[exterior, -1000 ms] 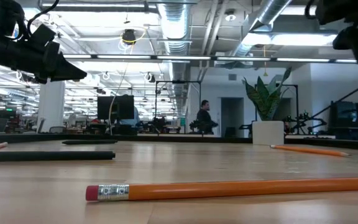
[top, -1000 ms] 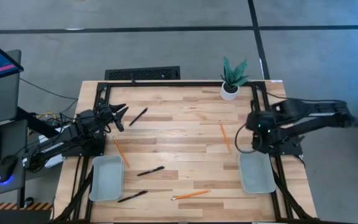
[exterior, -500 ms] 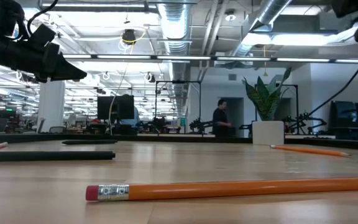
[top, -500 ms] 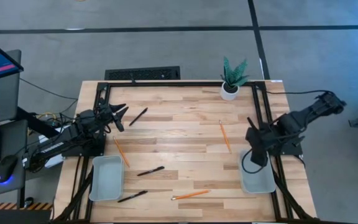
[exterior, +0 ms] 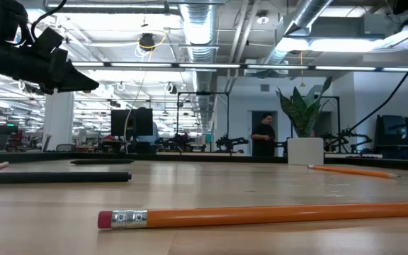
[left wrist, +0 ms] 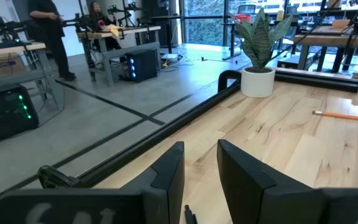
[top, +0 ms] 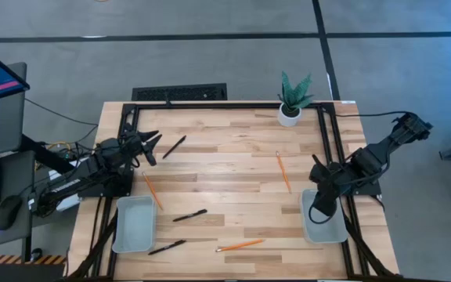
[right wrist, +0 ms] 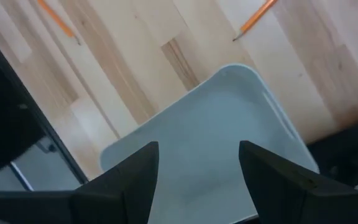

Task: Sort pens & pencils
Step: Move the right gray bin to the top center of the table

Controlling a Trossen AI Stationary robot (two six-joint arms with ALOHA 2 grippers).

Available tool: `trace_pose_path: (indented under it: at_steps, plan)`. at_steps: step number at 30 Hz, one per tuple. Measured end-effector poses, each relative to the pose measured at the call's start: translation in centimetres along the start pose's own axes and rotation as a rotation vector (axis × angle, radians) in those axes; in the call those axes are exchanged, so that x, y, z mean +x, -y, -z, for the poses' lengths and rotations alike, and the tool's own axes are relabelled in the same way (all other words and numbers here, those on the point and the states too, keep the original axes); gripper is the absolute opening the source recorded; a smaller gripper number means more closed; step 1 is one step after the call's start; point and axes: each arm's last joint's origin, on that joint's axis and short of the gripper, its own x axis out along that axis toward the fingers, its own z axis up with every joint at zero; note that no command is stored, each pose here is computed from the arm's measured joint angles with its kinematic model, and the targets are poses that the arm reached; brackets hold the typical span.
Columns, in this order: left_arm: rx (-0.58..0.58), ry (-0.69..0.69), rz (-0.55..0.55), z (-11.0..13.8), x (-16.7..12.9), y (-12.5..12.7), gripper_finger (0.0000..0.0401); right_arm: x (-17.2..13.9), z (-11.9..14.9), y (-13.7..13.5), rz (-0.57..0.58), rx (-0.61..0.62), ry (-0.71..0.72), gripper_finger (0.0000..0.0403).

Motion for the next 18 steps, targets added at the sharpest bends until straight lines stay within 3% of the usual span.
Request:
trace_pose_path:
  at_steps: [5,11,18]
  plan:
    - [-0.001,0.000,0.000,0.0,0.0,0.0,0.0087,0.1,0.9,-0.3,-0.010,0.095,-0.115,0.0246]
    - [-0.007,0.000,0.000,0.0,0.0,0.0,0.0087,0.1,2.0,-0.3,0.048,0.519,-0.139,0.0246]
    - [-0.014,0.000,0.000,0.0,0.0,0.0,0.0087,0.8,3.7,-0.9,0.188,0.768,-0.136,0.0246]
